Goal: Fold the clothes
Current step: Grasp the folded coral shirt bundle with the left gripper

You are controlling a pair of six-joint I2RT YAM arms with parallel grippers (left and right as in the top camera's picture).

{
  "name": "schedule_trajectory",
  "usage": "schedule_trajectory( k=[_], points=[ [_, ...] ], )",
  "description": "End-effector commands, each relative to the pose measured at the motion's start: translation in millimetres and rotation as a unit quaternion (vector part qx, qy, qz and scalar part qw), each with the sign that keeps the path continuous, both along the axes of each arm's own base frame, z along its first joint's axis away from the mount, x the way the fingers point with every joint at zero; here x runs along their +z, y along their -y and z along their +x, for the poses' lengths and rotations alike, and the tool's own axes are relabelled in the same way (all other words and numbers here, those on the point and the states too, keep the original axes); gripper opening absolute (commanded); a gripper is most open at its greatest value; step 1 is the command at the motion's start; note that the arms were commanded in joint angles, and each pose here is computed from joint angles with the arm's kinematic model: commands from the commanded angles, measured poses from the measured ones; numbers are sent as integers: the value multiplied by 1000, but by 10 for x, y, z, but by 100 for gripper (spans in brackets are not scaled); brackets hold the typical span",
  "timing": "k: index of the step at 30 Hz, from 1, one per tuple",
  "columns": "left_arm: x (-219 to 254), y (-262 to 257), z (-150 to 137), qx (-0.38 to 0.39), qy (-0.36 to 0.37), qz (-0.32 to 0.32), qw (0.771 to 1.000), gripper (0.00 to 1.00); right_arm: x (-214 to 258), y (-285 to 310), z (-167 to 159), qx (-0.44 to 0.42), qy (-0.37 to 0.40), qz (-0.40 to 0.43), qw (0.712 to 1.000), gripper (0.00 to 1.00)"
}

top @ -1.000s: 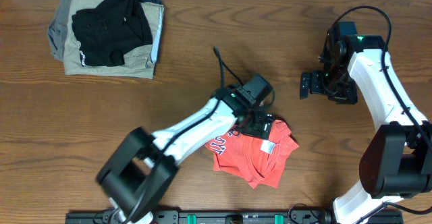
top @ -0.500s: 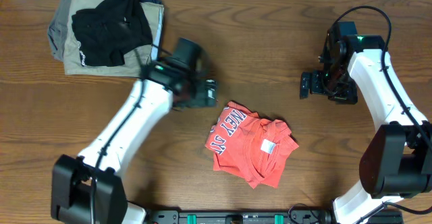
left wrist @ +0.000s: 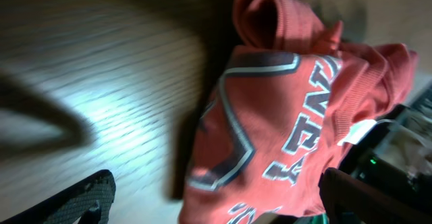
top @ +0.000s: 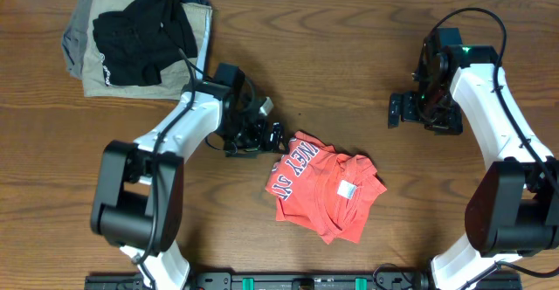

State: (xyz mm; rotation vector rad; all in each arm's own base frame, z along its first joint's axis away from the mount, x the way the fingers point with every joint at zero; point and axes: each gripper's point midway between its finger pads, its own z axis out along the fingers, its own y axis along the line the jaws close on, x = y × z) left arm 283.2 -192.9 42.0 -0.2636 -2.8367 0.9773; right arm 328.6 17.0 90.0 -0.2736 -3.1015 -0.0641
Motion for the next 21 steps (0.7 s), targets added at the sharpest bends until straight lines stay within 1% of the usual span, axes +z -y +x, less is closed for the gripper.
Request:
schedule_trajectory(
  k=[1, 8, 14, 15, 17, 18, 21],
  points=[
    [-51, 156, -107, -20, -31, -53, 998, 98, 87, -22, 35, 0, 15, -5, 1000, 99],
    [-219, 355, -324, -54, -66, -53, 995, 98, 87, -21, 35, 0, 15, -5, 1000, 99],
    [-246, 559, -429, -86, -56, -54, 993, 98, 87, -22, 35, 0, 15, -5, 1000, 99],
    [-249, 591, -426, -85, -54, -54, 993, 89, 87, -22, 35, 0, 15, -5, 1000, 99],
    [-277, 617, -402, -78, -51, -43, 995, 67, 87, -21, 36, 0, 15, -5, 1000, 99],
    [-317, 598, -374, -64, -53, -25, 996, 51, 87, -22, 35, 0, 15, -5, 1000, 99],
    [-467, 441, -281, -12, -59, 51, 997, 18, 86, -23, 34, 0, 15, -5, 1000, 99]
  ],
)
